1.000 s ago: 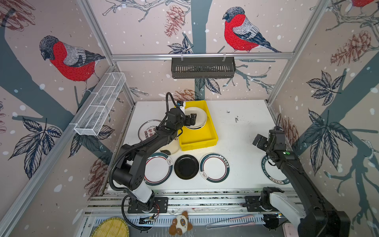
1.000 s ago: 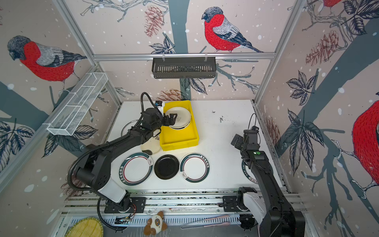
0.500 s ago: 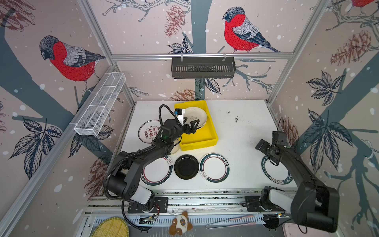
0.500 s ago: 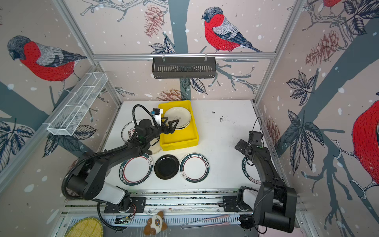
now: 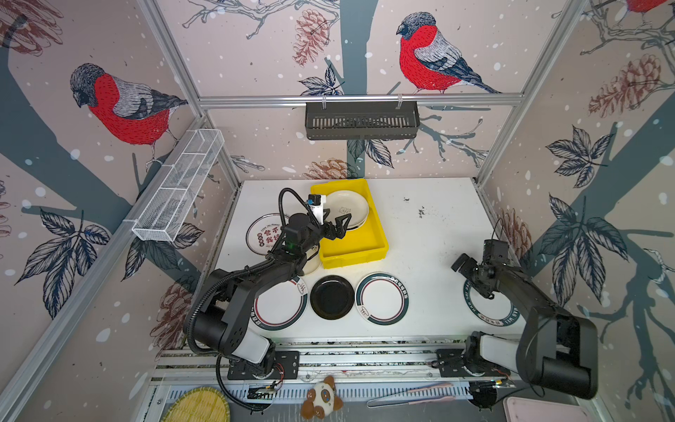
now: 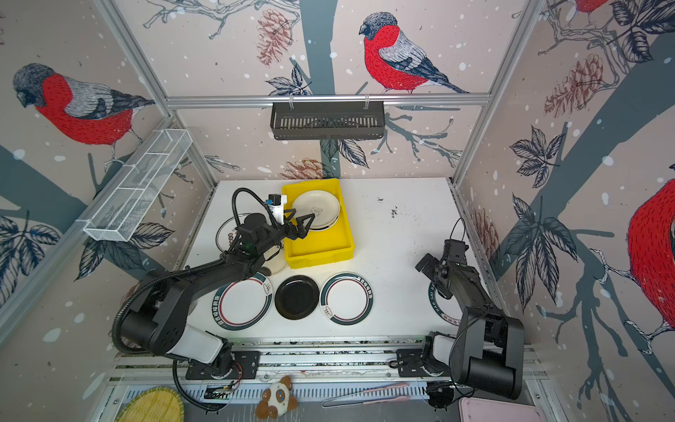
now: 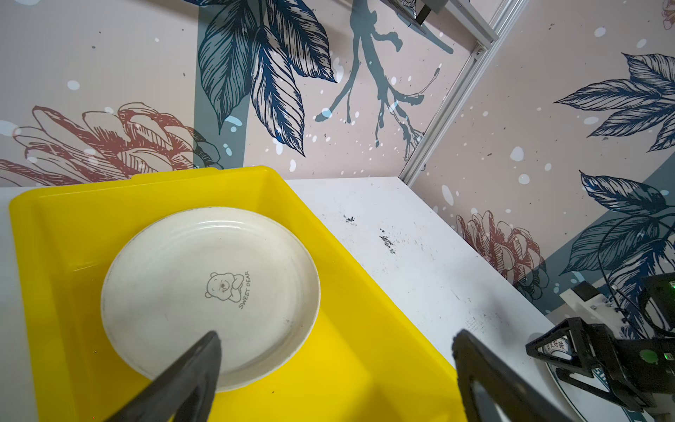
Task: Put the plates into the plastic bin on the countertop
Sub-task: 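Move the right gripper to the green-rimmed HAO WEI plate while the left gripper withdraws, then push the green-rimmed plate away and grasp its edge with the right gripper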
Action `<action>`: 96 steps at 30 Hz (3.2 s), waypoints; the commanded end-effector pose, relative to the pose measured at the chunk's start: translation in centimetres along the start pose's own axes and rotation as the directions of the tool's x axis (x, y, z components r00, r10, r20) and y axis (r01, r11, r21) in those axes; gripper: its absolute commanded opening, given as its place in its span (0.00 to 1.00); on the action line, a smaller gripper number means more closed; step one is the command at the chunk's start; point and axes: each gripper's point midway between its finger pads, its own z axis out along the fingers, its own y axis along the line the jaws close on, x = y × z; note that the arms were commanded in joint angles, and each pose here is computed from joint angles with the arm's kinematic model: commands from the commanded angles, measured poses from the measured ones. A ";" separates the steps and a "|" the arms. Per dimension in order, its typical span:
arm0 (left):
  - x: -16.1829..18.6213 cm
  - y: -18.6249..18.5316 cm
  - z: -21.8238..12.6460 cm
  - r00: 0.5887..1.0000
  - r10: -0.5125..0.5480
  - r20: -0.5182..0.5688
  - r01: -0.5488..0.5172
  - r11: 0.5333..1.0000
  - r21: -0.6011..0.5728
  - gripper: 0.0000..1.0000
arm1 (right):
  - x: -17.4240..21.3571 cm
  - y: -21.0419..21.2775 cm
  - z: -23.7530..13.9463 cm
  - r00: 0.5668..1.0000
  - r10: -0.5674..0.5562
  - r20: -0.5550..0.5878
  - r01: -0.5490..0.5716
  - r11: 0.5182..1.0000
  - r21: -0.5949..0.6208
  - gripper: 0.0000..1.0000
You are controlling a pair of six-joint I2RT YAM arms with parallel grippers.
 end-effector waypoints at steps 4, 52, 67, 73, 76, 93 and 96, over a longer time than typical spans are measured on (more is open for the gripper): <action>-1.0 -1.2 -0.1 0.999 0.020 0.036 -0.023 0.997 0.071 0.97 | 1.2 3.0 0.3 0.995 0.075 -0.071 -0.086 0.979 -0.182 1.00; -1.7 -3.8 -2.9 0.998 0.061 -0.033 -0.061 0.998 0.010 0.97 | -3.3 5.5 -0.7 0.998 -0.054 0.015 0.056 0.989 -0.136 0.97; -3.1 -5.1 -4.1 0.996 0.089 -0.011 -0.088 0.996 0.033 0.97 | -2.5 -4.0 -0.8 0.997 0.006 0.077 -0.015 0.993 0.117 0.88; -3.0 -5.0 -4.1 0.996 0.094 -0.004 -0.094 0.995 0.032 0.97 | -1.5 -3.8 0.0 0.999 0.021 0.047 -0.025 0.996 0.081 0.86; -2.7 -4.9 -3.9 0.996 0.092 -0.014 -0.092 0.995 0.034 0.97 | -0.3 -3.1 1.0 0.999 0.034 0.001 -0.034 0.999 0.017 0.78; -2.7 -5.3 -3.5 0.998 0.053 -0.016 -0.052 0.997 0.063 0.97 | 2.1 -2.2 1.4 0.997 0.078 -0.007 -0.078 0.991 -0.109 0.29; -2.5 -5.3 -3.3 0.999 0.043 -0.023 -0.041 0.997 0.068 0.97 | 2.6 -2.1 1.6 0.996 0.082 -0.017 -0.084 0.989 -0.125 0.27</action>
